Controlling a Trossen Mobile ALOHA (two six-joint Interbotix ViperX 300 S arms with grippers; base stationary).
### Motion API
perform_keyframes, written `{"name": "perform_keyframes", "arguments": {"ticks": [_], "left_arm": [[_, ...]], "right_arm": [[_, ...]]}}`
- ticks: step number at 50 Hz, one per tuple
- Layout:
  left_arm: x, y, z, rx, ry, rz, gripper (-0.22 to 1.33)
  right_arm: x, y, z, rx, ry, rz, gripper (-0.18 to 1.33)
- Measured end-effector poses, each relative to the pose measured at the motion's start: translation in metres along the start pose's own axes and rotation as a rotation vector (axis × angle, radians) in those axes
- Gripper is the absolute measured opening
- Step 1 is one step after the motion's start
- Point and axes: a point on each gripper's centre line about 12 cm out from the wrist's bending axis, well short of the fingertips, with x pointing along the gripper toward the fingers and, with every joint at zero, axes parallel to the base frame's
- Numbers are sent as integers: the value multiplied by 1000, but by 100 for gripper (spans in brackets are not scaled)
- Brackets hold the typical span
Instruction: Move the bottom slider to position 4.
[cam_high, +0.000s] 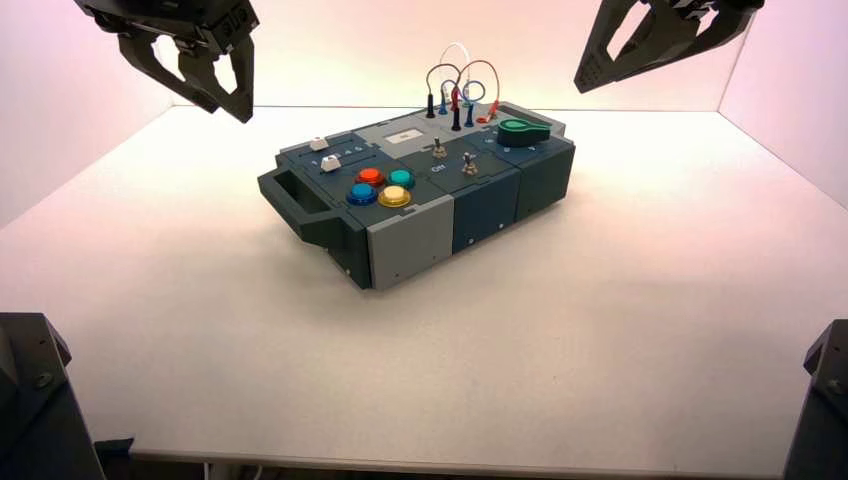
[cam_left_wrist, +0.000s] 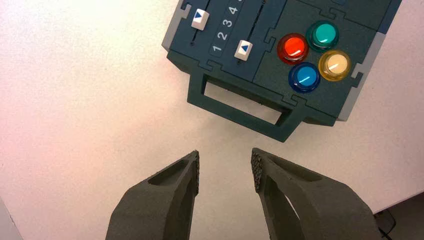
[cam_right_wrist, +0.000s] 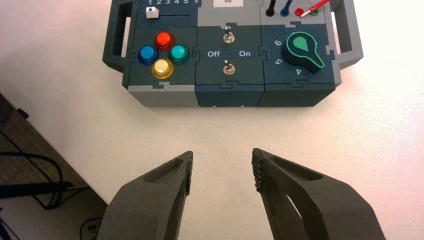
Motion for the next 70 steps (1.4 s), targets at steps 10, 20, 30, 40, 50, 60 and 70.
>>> {"name": "perform_keyframes", "arguments": {"ticks": [10, 20, 30, 40, 50, 60, 70], "left_arm": [[1, 0, -2, 0, 6, 0, 107], [1, 0, -2, 2, 8, 1, 106], [-6, 3, 2, -2, -50, 9, 106], [-15, 27, 2, -101, -101, 56, 106], [-19, 45, -1, -176, -113, 92, 106], [-23, 55, -4, -212, -126, 115, 106], [-31, 72, -9, -281, -155, 156, 106]], "right_arm": [[2, 0, -1, 0, 8, 0, 115], [2, 0, -1, 0, 9, 0, 115], [9, 3, 5, 15, 42, 14, 110], [29, 14, 32, 3, 93, 43, 106], [60, 27, 66, 0, 134, 66, 83], [107, 48, 101, -19, 171, 95, 70], [152, 74, 124, -54, 200, 120, 43]]}}
